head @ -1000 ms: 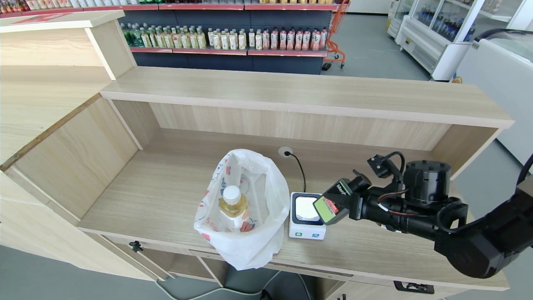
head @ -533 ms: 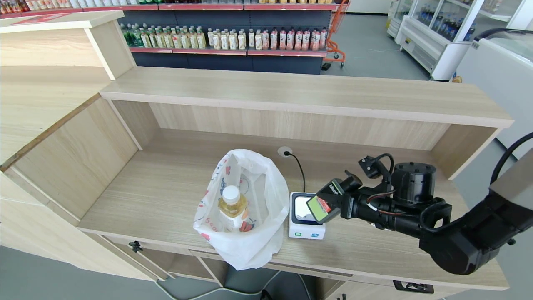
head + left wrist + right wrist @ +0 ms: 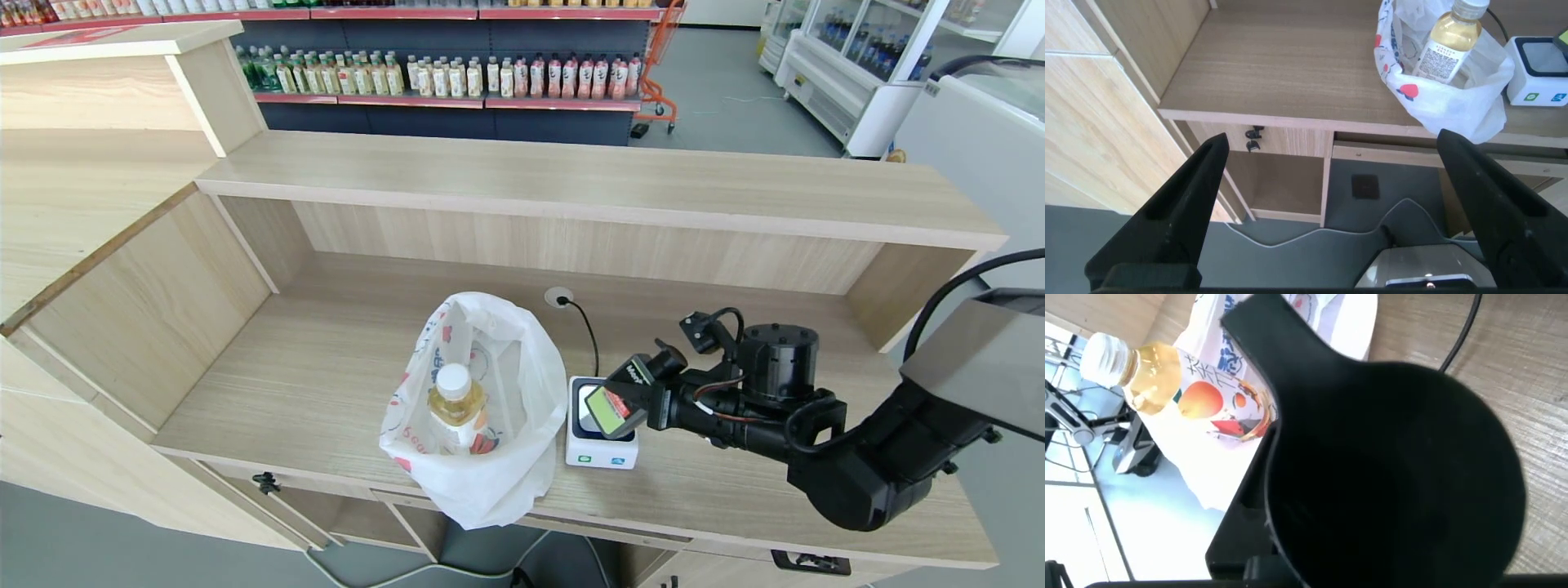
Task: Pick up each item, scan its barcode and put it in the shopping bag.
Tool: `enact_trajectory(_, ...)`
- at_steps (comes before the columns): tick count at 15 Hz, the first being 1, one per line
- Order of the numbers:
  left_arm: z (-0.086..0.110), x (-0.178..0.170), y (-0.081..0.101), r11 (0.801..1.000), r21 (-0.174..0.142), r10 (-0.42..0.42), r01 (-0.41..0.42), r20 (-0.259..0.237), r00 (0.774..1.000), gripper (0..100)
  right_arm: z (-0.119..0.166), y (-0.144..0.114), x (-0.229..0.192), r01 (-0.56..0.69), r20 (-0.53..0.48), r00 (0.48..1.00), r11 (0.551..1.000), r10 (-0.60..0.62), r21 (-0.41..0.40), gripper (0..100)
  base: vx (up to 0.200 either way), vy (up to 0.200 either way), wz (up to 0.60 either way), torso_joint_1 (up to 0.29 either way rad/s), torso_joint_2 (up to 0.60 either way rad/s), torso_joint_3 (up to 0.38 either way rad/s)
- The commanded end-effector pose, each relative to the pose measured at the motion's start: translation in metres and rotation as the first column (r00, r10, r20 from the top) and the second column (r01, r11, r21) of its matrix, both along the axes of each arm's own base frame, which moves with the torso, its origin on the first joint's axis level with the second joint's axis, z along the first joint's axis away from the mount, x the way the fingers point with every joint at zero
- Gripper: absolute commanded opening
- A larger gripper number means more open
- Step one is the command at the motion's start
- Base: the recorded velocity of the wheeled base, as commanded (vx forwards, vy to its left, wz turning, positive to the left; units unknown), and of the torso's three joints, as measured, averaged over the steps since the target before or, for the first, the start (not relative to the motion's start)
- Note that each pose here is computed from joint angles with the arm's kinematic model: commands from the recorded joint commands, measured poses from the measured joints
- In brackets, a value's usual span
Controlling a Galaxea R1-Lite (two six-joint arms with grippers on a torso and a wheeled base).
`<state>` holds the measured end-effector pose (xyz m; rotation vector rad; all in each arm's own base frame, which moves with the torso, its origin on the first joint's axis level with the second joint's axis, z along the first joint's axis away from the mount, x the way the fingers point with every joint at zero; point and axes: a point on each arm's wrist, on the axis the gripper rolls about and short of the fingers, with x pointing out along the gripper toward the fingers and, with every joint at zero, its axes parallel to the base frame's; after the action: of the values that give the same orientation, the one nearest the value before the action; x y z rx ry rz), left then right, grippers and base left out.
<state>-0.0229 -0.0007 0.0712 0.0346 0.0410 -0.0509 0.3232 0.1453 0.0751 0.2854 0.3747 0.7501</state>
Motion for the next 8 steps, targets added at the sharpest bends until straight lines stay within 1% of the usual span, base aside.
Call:
enact_trajectory(1,0.0000,0.0001,0.0000,1.000,0.000,0.000,0.000,-0.001,1.000,100,-0.0048,0.0032,0.0052,-0.003,-0.003,1.000,1.000,0.003,-0.002,0,0.000,0.000,0.00,0.000,0.00,0.000)
enact_trajectory(8,0.0000,0.0000,0.0000,1.000,0.000,0.000,0.000,0.000,1.000,100,-0.0110,0.0131,0.0085,-0.021,0.009,1.000,1.000,0.021,-0.002,0,0.000,0.000,0.00,0.000,0.00,0.000)
